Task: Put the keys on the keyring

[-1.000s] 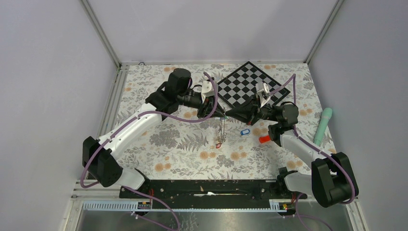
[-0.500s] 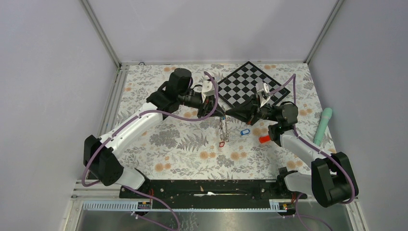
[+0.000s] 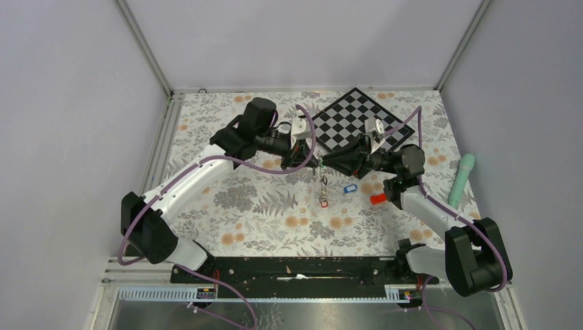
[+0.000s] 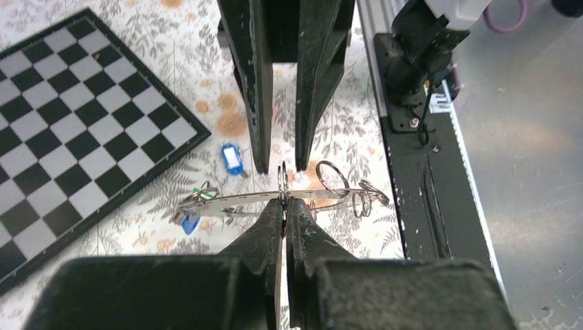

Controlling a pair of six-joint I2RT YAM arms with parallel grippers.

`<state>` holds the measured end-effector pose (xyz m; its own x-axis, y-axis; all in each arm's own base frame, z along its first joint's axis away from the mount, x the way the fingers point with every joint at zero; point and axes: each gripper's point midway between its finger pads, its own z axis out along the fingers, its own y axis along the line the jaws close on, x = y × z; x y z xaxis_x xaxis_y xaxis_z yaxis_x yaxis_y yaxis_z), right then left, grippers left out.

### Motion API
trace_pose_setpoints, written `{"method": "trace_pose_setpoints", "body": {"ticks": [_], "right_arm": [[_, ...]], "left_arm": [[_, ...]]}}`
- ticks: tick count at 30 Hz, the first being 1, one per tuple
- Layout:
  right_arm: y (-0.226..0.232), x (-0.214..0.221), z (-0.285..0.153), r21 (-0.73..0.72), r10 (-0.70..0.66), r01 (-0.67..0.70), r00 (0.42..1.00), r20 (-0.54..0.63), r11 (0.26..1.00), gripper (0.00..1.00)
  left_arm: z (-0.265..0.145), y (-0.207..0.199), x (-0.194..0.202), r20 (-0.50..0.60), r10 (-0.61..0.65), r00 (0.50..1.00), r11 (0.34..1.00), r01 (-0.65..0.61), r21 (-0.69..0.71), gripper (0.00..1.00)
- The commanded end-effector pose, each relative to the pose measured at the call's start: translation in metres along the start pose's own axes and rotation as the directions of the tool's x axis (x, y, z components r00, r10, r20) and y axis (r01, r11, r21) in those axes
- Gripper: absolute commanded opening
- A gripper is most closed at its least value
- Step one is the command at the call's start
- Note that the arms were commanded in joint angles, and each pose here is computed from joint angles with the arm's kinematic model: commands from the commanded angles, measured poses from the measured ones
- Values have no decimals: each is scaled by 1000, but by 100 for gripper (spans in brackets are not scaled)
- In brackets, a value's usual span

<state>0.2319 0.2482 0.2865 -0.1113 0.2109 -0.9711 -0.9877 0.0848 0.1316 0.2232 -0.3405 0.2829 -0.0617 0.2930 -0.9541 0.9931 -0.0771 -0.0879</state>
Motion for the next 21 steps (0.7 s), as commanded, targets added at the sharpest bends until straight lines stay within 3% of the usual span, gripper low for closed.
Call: {"method": "trace_pose_setpoints", "body": {"ticks": [1,13,21], "right_arm": [[1,-11,-1,7,-101,101,995,15,995,30],[9,-2,-1,-84,-93,90,995,-37,992,48],[9,4,-3,-95,-100,93,992,-71,991,52]], "left_arm": [[-18,4,-13,-52,131,990,988,-134,-71,0],[-22,15,-9,-110,170,979,976,-183,-116,0],[-28,17,1,-182,188,965,970,-212,-120,0]]}}
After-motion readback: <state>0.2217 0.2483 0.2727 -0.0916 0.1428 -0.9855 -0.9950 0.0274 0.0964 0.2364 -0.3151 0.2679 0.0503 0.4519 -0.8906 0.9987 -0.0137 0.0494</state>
